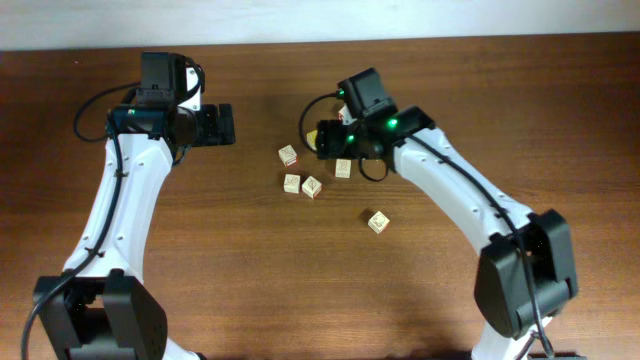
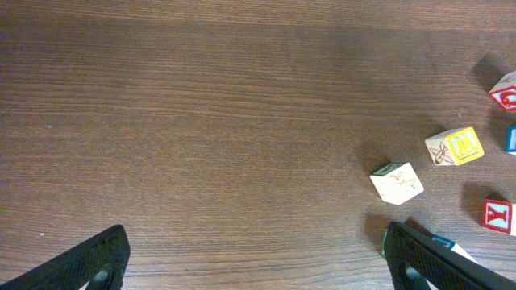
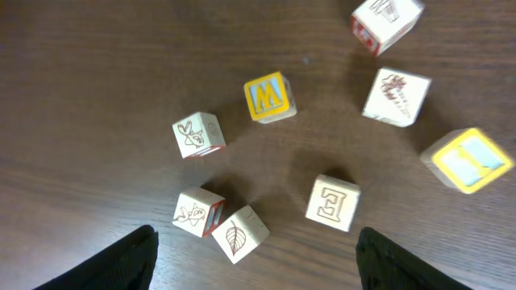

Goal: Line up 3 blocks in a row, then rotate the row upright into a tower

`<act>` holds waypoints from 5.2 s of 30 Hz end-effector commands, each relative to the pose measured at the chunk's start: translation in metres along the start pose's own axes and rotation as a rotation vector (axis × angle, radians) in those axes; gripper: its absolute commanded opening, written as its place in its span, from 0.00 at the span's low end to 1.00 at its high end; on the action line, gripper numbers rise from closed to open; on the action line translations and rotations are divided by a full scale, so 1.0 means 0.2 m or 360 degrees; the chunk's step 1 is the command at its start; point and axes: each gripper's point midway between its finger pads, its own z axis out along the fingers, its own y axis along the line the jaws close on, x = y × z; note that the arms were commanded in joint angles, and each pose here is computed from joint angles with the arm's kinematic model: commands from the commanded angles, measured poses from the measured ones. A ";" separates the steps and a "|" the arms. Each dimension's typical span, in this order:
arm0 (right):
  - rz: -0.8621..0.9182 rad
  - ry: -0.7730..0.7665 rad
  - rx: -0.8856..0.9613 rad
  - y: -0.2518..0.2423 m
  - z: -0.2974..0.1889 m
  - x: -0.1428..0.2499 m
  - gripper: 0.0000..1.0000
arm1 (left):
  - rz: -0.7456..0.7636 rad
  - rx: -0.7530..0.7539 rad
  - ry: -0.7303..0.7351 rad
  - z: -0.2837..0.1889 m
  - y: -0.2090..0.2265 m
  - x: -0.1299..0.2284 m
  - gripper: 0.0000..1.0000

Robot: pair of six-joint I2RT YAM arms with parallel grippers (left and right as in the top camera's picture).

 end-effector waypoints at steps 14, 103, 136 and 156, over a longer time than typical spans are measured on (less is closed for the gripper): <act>-0.0173 0.0154 0.0371 -0.28 0.44 0.15 0.42 | -0.0022 -0.0009 -0.0022 -0.01 0.00 -0.03 0.99; -0.0067 0.0923 0.0245 -0.42 0.10 0.79 0.04 | -0.0022 -0.0009 -0.0022 -0.01 0.00 -0.03 0.99; -0.0812 0.0461 -0.0051 0.10 0.29 0.28 0.54 | -0.0022 -0.0010 -0.0020 -0.01 0.00 -0.03 0.99; -0.0697 0.0627 -0.0008 0.05 0.48 0.43 0.28 | -0.0024 -0.0011 -0.0020 -0.01 0.01 -0.03 0.99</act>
